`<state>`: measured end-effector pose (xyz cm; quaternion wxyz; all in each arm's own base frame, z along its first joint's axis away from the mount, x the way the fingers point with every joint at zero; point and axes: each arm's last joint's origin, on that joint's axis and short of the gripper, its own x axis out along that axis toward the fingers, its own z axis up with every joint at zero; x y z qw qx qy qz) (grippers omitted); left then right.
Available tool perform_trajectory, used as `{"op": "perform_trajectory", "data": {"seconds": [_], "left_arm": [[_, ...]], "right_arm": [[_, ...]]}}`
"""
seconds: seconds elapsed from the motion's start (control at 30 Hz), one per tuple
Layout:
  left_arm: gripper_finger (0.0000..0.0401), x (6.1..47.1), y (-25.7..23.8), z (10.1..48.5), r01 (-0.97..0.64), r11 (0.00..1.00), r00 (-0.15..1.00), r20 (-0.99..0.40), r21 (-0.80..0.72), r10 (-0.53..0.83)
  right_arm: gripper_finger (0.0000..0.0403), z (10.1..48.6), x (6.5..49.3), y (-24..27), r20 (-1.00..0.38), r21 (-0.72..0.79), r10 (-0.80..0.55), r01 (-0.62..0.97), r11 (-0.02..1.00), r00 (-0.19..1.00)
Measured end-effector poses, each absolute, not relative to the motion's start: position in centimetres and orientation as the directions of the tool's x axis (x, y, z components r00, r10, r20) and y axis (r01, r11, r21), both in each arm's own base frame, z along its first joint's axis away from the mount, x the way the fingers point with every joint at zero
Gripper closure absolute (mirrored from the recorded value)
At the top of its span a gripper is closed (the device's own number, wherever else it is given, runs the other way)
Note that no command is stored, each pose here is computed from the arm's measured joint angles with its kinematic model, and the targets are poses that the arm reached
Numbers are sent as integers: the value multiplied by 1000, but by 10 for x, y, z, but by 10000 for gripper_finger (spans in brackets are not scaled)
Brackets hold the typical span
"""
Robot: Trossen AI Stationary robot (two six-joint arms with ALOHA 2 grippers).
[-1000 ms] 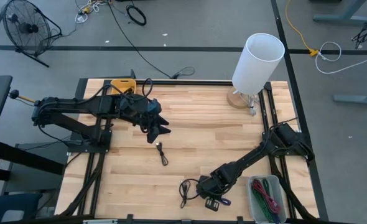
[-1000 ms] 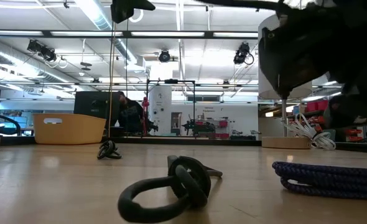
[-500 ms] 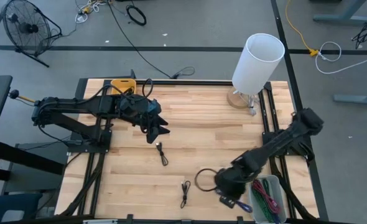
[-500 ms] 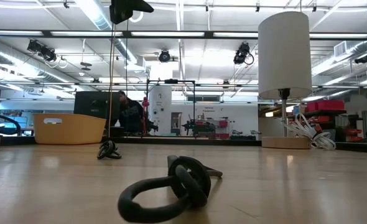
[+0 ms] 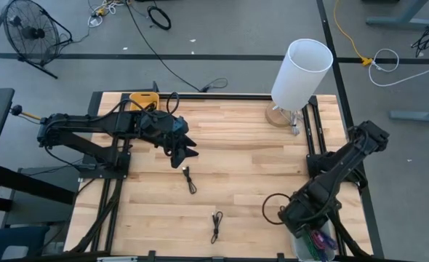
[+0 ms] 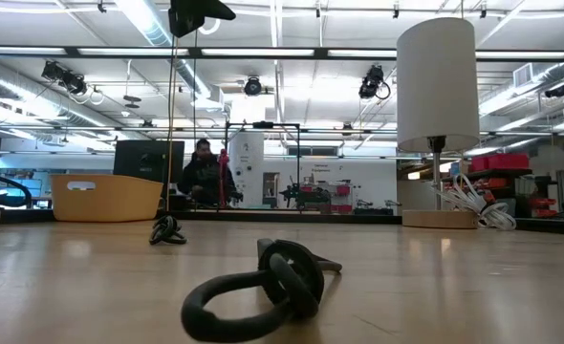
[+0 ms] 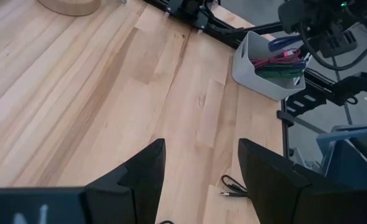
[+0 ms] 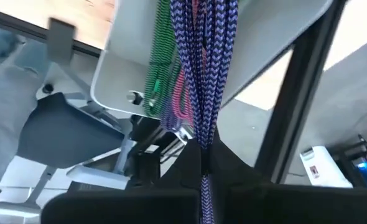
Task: Pick & Place USB Port
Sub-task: Put the violet charger cable into the gray bin
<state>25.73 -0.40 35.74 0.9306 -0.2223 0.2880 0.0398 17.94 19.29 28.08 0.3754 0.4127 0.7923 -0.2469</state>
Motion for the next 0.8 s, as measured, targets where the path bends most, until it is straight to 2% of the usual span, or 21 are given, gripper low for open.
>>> {"op": "perform_trajectory", "data": {"seconds": [0.23,0.47,0.8], "left_arm": [[195,257,-4,357,-202,898,831,-553,-391,-54],[195,257,-4,357,-201,899,832,-553,-390,-54],[195,257,-4,357,-201,899,831,-553,-390,-54]], "right_arm": [[403,278,169,201,-791,-135,454,839,527,-411],[403,243,158,201,-731,-166,465,792,588,-499],[403,206,153,184,-727,-90,523,817,569,-445]]}}
